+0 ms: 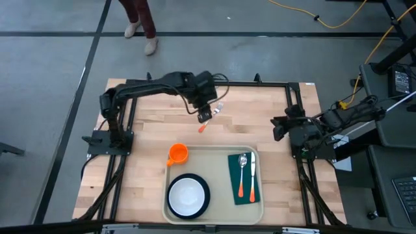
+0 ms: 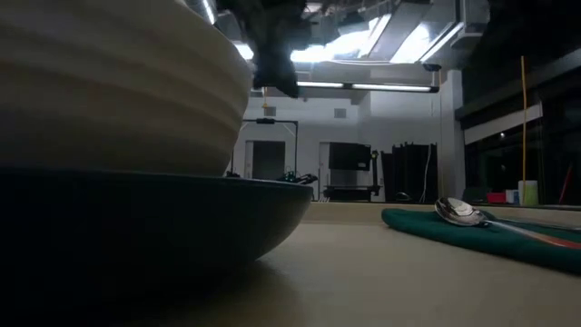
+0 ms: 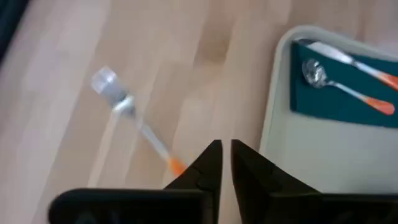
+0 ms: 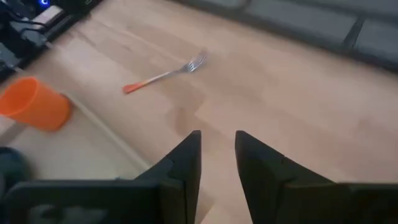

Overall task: Set up tray
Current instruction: Put the orange fork on the green napkin to the left of the orange spoon

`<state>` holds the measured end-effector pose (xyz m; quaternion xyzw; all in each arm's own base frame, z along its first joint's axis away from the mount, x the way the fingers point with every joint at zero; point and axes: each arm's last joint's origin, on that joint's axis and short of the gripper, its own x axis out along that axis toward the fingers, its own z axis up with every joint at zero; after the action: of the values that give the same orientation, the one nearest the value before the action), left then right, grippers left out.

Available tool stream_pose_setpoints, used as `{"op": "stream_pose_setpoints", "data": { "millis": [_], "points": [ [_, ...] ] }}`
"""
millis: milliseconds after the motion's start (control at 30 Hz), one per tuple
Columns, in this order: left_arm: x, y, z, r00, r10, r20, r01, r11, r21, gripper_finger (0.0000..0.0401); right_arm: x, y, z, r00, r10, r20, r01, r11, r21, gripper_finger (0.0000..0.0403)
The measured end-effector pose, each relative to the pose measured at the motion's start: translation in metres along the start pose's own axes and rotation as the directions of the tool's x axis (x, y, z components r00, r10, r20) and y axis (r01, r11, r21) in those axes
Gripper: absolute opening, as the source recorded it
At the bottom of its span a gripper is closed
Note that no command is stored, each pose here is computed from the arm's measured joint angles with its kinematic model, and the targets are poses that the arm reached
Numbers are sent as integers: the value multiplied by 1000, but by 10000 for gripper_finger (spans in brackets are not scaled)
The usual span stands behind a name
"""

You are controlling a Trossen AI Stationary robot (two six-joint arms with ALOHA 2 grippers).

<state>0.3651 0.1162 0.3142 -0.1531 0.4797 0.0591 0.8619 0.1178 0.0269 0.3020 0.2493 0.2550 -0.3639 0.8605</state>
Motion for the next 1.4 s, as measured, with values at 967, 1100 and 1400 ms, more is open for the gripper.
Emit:
{"op": "stream_pose_setpoints", "data": {
  "millis": [967, 1100, 1400],
  "points": [
    [123, 44, -6, 967, 198, -161, -225, 960, -169, 210, 0, 11, 10, 978, 6, 208, 103, 855, -509, 103],
    [137, 49, -10, 961, 198, -192, -238, 948, -210, 210, -1, 9, 11, 979, 15, 203, 97, 842, -531, 103],
    [164, 58, -19, 948, 200, -247, -268, 921, -283, 210, -8, 0, 13, 982, 43, 185, 65, 840, -539, 103]
  ]
}}
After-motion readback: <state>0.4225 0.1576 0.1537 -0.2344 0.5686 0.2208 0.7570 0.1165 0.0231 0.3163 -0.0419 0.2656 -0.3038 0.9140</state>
